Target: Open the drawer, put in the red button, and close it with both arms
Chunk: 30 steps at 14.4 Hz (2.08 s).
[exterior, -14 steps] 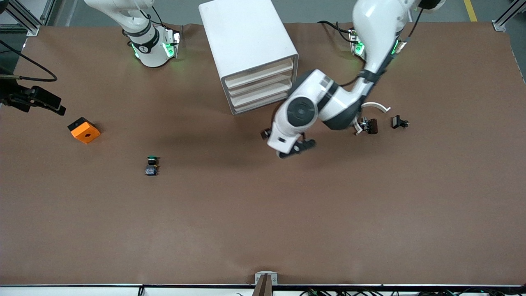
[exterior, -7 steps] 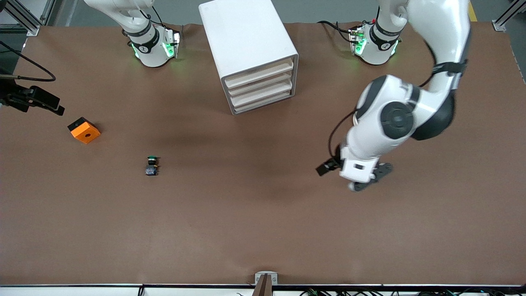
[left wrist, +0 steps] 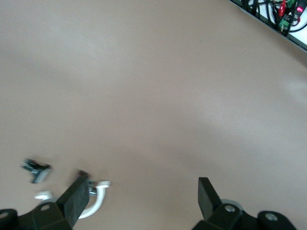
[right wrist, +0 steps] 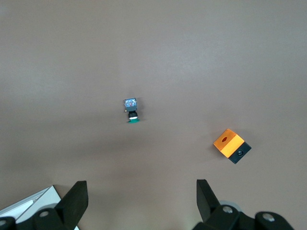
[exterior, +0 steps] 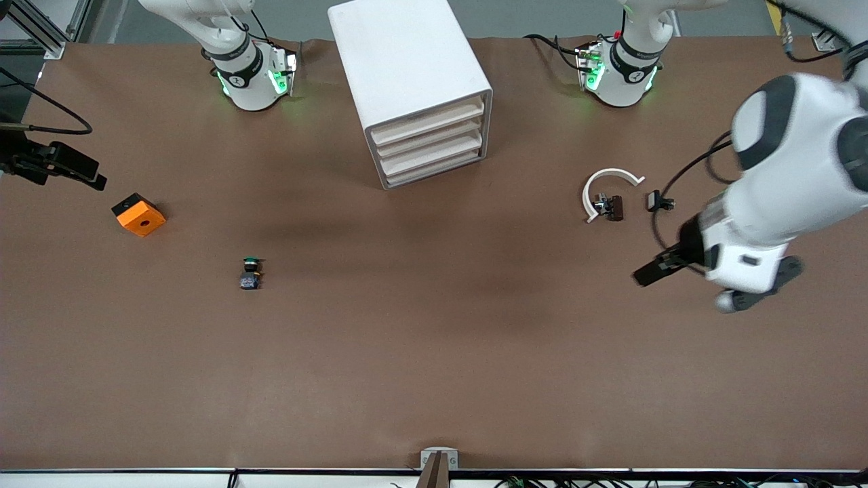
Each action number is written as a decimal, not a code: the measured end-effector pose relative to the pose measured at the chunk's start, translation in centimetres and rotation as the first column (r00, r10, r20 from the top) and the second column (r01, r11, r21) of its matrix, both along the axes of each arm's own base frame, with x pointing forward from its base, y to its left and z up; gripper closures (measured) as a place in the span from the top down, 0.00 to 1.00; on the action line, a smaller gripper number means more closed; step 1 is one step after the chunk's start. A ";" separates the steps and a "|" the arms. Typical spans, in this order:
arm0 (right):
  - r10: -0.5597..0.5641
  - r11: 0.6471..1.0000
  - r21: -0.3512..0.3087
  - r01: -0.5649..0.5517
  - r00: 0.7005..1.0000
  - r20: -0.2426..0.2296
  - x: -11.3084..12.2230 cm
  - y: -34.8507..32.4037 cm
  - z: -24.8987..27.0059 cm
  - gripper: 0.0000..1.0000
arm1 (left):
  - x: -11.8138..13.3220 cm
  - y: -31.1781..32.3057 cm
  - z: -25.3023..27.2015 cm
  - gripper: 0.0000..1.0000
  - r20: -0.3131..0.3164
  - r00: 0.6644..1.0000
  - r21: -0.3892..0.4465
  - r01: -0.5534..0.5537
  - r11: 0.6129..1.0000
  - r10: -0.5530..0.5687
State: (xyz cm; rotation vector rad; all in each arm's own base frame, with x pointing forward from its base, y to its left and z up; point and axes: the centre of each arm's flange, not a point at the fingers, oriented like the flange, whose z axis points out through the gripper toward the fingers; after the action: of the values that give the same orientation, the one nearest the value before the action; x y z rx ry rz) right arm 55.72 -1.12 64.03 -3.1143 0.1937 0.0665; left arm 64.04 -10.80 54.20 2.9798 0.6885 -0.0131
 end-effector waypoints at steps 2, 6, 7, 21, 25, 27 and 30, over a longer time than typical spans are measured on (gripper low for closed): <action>0.000 1.000 0.000 0.000 1.000 0.000 0.0 0.0 0.0 1.00 | -0.9 4.5 1.9 1.00 -0.007 0.997 0.012 0.073 0.997 -0.073; 0.000 1.000 0.000 0.000 1.000 0.000 0.0 0.0 0.0 1.00 | -2.6 11.0 5.1 1.00 -0.001 0.971 0.030 0.237 0.971 -0.237; 0.000 1.000 0.000 0.000 1.000 0.000 0.0 0.0 0.0 1.00 | -3.3 11.4 6.4 1.00 0.010 0.960 0.042 0.278 0.960 -0.279; 0.005 1.000 0.000 -0.005 1.000 0.008 0.2 0.3 -0.1 1.00 | -12.2 10.9 9.8 1.00 -0.028 0.922 0.060 0.387 0.920 -0.386; 0.005 1.000 0.000 -0.005 1.000 0.017 0.3 0.3 0.0 1.00 | -12.3 8.9 9.7 1.00 -0.019 0.908 0.068 0.418 0.906 -0.418; 0.005 1.000 0.000 -0.005 1.000 0.017 0.3 0.3 0.0 1.00 | -12.2 8.2 9.3 1.00 -0.023 0.905 0.068 0.425 0.903 -0.424; 0.006 1.000 0.000 -0.006 1.000 0.017 0.3 0.3 0.0 1.00 | -12.2 8.4 9.2 1.00 -0.025 0.906 0.067 0.423 0.904 -0.422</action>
State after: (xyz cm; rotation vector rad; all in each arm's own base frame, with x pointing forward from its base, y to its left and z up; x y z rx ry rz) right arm 56.04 -0.79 64.04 -3.1146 0.1844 0.0397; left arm 51.87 -2.44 63.37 3.1328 0.0284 -0.0316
